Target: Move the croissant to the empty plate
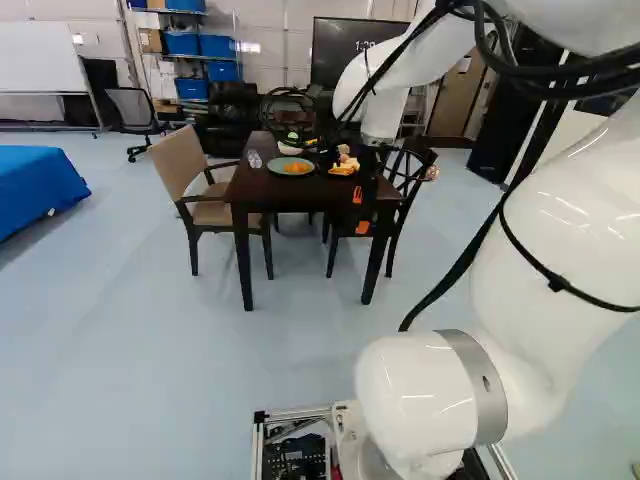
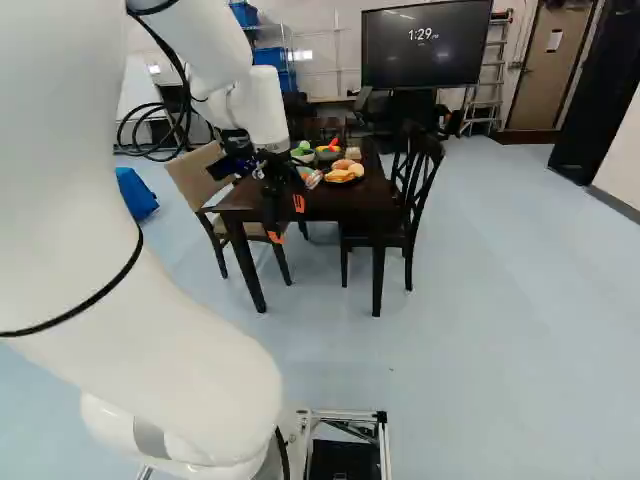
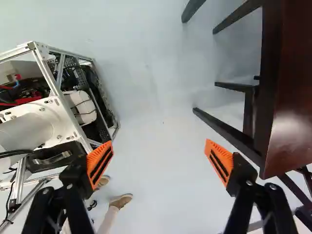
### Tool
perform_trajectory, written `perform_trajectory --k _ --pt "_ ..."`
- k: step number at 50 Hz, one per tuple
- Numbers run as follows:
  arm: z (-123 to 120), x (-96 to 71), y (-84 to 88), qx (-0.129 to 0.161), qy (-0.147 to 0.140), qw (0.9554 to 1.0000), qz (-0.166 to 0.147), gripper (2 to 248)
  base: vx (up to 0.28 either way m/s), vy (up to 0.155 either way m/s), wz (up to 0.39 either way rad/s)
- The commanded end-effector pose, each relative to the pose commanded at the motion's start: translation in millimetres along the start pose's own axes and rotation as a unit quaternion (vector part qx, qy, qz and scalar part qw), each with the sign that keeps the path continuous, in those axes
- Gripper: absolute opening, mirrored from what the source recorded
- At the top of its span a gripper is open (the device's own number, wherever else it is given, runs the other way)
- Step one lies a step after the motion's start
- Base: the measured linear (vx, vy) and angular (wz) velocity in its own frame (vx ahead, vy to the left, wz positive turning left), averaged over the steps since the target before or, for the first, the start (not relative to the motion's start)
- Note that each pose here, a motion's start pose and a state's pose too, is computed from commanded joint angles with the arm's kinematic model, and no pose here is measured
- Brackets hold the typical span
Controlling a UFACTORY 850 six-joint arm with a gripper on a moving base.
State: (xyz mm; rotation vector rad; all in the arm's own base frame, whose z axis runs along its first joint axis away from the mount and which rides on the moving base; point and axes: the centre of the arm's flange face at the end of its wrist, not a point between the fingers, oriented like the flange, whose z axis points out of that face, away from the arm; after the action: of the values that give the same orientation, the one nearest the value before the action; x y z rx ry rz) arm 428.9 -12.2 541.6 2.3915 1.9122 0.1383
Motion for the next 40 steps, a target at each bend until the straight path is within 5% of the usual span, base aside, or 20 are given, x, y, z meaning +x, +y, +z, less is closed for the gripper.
perform_trajectory --k 40 --pt "0.0 0.0 0.0 0.000 0.000 1.0000 0.000 247 -0.080 -0.002 0.005"
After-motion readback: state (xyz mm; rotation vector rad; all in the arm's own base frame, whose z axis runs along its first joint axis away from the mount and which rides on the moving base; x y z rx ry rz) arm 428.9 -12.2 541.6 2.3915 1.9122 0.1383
